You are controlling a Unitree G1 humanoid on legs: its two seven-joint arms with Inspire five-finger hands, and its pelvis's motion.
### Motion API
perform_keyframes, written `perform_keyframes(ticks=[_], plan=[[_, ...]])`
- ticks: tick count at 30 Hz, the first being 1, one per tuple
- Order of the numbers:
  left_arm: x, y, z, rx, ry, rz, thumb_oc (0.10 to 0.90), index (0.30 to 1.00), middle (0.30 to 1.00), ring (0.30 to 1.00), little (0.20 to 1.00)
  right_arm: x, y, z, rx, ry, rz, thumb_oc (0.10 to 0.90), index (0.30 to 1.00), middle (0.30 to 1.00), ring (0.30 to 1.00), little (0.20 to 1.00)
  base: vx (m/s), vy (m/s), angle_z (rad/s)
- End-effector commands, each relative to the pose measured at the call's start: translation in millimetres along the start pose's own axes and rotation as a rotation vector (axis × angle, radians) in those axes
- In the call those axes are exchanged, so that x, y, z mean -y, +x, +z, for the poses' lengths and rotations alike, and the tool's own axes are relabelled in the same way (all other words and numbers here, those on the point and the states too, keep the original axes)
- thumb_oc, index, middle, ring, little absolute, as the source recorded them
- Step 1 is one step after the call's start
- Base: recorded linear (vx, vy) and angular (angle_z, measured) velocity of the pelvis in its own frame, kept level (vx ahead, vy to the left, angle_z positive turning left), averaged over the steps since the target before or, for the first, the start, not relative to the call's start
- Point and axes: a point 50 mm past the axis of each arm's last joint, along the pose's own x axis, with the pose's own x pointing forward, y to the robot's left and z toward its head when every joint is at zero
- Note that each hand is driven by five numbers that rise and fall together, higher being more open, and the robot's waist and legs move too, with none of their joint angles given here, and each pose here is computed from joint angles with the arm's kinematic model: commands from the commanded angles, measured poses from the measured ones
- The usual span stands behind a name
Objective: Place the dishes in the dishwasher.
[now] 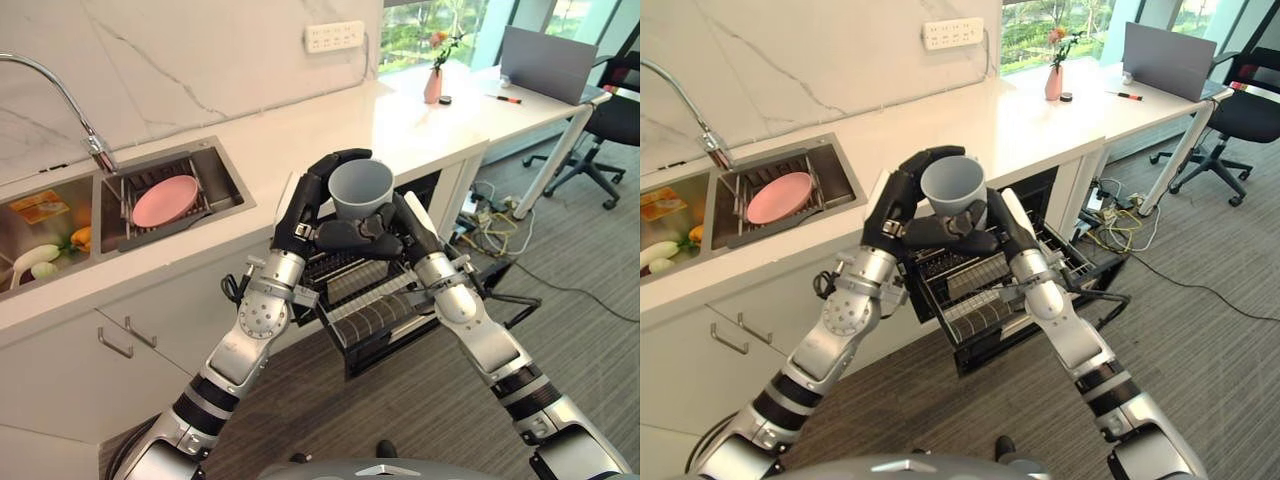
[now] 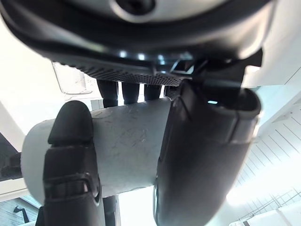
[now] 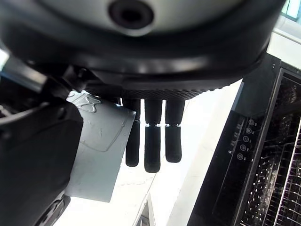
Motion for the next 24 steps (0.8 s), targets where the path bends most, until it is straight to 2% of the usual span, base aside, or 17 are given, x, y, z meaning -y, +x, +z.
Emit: perform_keyframes(ticks=[1,6,9,11,12,14,17,18,20,24], plan=[[11.9,12.1,32.1,0.196,-0.022,-0.092,0.8,0.9,0.9,0.9,0.9,19.7,31.4,72.4,0.341,0.078,-0.194,0.4,0.3,0.3,0.3,0.3,0.0,0.0,0.0],[-0.1,6.5,22.9,0.139,-0.069,-0.033,0.8,0.9,0.9,0.9,0.9,28.8,29.0,61.5,0.295,0.042,-0.23,0.4,0.3,0.3,0.3,0.3,0.0,0.0,0.04],[-16.7,0.3,18.1,0.116,-0.024,0.03,0.8,0.9,0.9,0.9,0.9,41.8,26.3,49.8,0.245,-0.004,-0.27,0.4,0.3,0.3,0.3,0.3,0.01,-0.001,0.11],[-38.6,-12.1,7.3,0.061,0.018,0.121,0.8,0.9,0.9,0.9,0.9,53.9,23.4,34.3,0.173,-0.023,-0.3,0.4,0.3,0.3,0.3,0.3,0.0,0.002,0.04],[-38.6,-12.1,7.3,0.061,0.018,0.121,0.8,0.9,0.9,0.9,0.9,53.9,23.4,34.3,0.173,-0.023,-0.3,0.4,0.3,0.3,0.3,0.3,0.0,0.003,0.05],[-69.3,-31.0,-6.2,-0.018,0.078,0.259,0.8,0.9,0.9,0.9,0.9,65.4,19.4,15.3,0.085,-0.061,-0.312,0.4,0.3,0.3,0.3,0.3,-0.01,0.002,0.07],[-79.1,-37.9,-9.1,-0.039,0.098,0.301,0.8,0.9,0.9,0.9,0.9,69.8,17.8,10.7,0.063,-0.075,-0.317,0.4,0.3,0.3,0.3,0.3,-0.02,-0.002,0.13],[-99.0,-54.9,-19.8,-0.107,0.144,0.393,0.8,0.9,0.9,0.9,0.9,79.3,14.7,-2.4,-0.001,-0.123,-0.311,0.4,0.3,0.3,0.3,0.3,-0.03,-0.004,0.23],[-116.1,-75.9,-40.2,-0.23,0.205,0.475,0.8,0.9,0.9,0.9,0.9,87.5,16.5,-16.1,-0.081,-0.2,-0.269,0.4,0.3,0.3,0.3,0.3,-0.05,-0.008,0.18],[-122.7,-91.0,-59.0,-0.339,0.239,0.5,0.8,0.9,0.9,0.9,0.9,96.8,33.5,-20.1,-0.139,-0.293,-0.23,0.4,0.3,0.3,0.3,0.3,-0.14,-0.007,0.29]])
